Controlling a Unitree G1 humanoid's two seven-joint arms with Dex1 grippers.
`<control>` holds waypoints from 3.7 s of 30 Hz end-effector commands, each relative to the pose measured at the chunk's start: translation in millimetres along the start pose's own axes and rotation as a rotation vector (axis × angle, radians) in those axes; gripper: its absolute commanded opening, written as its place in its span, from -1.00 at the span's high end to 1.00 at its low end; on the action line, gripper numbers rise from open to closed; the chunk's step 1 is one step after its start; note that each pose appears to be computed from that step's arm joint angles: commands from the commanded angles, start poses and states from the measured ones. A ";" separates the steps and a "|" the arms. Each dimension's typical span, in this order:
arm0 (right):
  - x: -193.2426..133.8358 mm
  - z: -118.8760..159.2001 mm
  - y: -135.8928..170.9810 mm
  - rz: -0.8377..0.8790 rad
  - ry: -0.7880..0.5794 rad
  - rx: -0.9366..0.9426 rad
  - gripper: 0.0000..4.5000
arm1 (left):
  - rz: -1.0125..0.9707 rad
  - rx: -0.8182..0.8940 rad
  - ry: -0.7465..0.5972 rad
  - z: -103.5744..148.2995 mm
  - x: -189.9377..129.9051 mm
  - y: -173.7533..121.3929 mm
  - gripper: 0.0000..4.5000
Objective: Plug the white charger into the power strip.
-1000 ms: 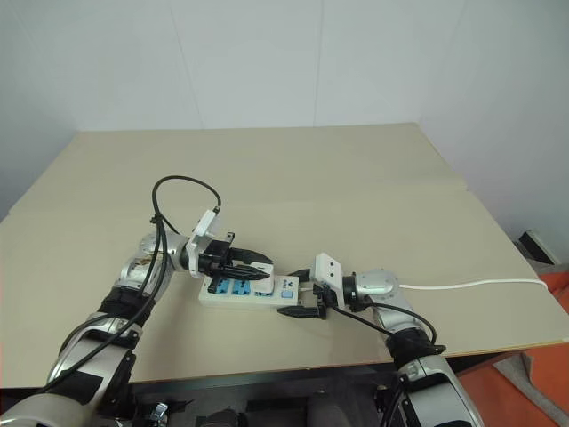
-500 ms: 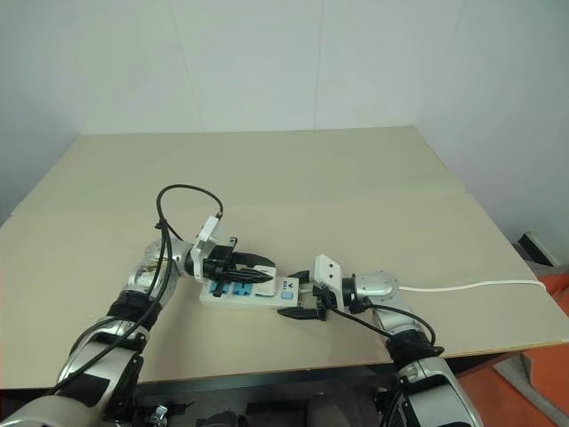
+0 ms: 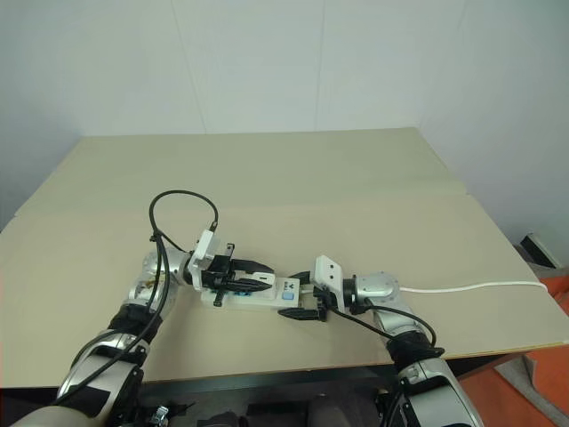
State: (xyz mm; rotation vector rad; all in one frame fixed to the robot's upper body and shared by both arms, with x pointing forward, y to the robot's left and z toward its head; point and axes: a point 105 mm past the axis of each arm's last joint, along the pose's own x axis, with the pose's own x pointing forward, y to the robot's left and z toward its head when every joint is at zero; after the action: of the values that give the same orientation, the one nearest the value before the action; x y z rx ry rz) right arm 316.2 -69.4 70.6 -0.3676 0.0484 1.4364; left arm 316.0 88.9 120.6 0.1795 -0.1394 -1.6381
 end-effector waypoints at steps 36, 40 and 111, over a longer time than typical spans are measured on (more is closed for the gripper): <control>13.4 -9.6 16.1 0.081 0.041 0.004 -0.52 | 0.016 -0.044 0.079 -4.3 -27.3 -7.6 -0.98; 11.6 -6.5 14.8 0.076 0.043 -0.017 -0.52 | 0.000 -0.065 0.148 13.8 -49.9 -10.9 -0.98; -198.3 75.7 14.0 -0.302 0.236 -0.162 -0.98 | 0.590 -0.008 0.287 76.7 -160.2 -85.0 -1.00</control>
State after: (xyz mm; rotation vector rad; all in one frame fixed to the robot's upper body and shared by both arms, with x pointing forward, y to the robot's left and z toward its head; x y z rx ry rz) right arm 262.3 -236.1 171.2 -0.6234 0.1174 1.1185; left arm 228.1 253.7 180.3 0.3020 0.0326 -1.0009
